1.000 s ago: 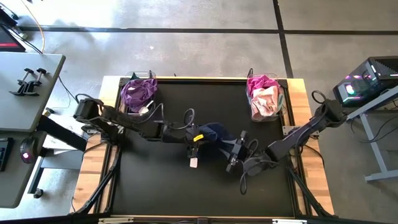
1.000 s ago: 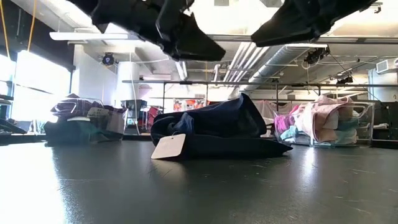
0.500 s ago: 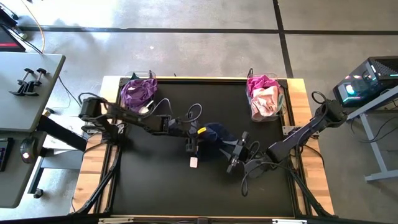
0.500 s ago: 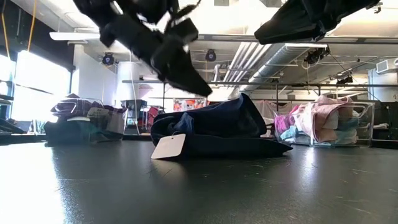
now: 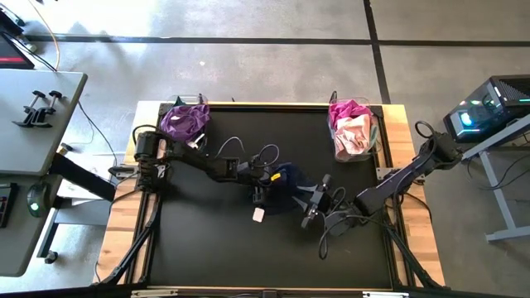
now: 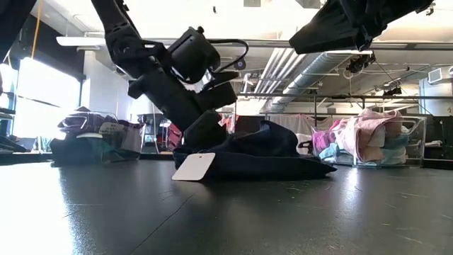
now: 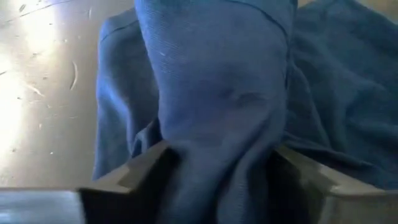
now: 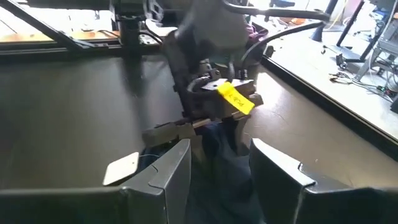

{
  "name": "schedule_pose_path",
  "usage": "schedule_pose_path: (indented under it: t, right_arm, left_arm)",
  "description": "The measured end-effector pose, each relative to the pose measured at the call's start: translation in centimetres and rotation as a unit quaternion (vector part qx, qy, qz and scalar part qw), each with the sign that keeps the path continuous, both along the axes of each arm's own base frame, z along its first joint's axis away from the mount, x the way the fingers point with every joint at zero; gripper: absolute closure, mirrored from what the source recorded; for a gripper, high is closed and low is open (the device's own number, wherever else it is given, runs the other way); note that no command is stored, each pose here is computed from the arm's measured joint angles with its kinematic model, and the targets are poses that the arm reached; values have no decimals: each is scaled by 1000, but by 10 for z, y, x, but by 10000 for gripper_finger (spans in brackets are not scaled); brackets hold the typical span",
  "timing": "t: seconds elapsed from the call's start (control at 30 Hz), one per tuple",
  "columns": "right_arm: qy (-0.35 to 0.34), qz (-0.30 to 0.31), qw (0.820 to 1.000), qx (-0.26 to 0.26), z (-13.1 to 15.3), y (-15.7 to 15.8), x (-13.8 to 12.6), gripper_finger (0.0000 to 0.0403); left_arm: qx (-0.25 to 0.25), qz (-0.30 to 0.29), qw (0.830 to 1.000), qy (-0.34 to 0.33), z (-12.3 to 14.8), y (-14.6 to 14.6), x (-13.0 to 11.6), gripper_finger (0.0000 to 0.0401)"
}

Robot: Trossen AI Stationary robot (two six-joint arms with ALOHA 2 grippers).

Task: Sort towels by color in basket
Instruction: Put the dark blue microfiber cloth into the left transparent bin

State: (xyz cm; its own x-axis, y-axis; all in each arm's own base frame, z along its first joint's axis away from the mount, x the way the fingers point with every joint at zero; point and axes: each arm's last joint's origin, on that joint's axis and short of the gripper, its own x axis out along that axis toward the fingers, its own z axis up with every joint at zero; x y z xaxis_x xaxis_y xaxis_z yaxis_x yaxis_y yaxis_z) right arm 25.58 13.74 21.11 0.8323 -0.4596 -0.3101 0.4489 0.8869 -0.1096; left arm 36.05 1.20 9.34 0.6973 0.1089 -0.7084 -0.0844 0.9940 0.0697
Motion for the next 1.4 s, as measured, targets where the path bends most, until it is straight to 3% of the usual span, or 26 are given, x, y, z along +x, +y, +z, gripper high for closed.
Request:
schedule_pose_path:
  t: [0.13, 0.27, 0.33, 0.43, 0.57, 0.67, 0.77, 0.83, 0.93, 1.13, 1.33, 1.4]
  right_arm:
    - [3, -9, 1000, 4, -1, -3, 1, 247]
    - [3, -15, 1000, 10, -2, -5, 1, 247]
    - [3, -14, 1000, 10, -2, -5, 1, 247]
    - [4, -14, 1000, 9, -2, -5, 1, 247]
    - [6, -14, 1000, 9, -3, -5, 1, 247]
    - [5, -16, 1000, 12, -3, -5, 1, 247]
    - [7, -16, 1000, 12, -4, -5, 0, 247]
    - [7, -16, 1000, 12, -4, -5, 0, 247]
    - [7, -16, 1000, 12, -4, -5, 0, 247]
    - [12, -17, 1000, 9, -4, -6, 0, 247]
    - [17, -17, 1000, 6, -6, -6, 0, 247]
    - [21, -17, 1000, 4, -8, -5, 1, 247]
  left_arm:
    - [26, 30, 999, 4, 4, -1, -2, 253]
    - [80, 53, 995, 20, 27, 2, -13, 370]
    - [106, 77, 991, 9, 54, 3, -21, 387]
    - [171, 129, 977, -10, 102, 1, -42, 376]
    - [294, 201, 934, -37, 163, 1, -82, 384]
    - [372, 284, 882, -60, 206, 8, -116, 393]
    - [412, 354, 837, -60, 234, 17, -149, 397]
    - [409, 391, 821, -66, 246, 24, -170, 397]
    - [386, 438, 810, -63, 248, 38, -196, 397]
    - [299, 525, 797, -7, 224, 66, -229, 397]
    - [269, 583, 763, 68, 169, 94, -239, 387]
    - [244, 585, 769, 85, 152, 103, -241, 379]
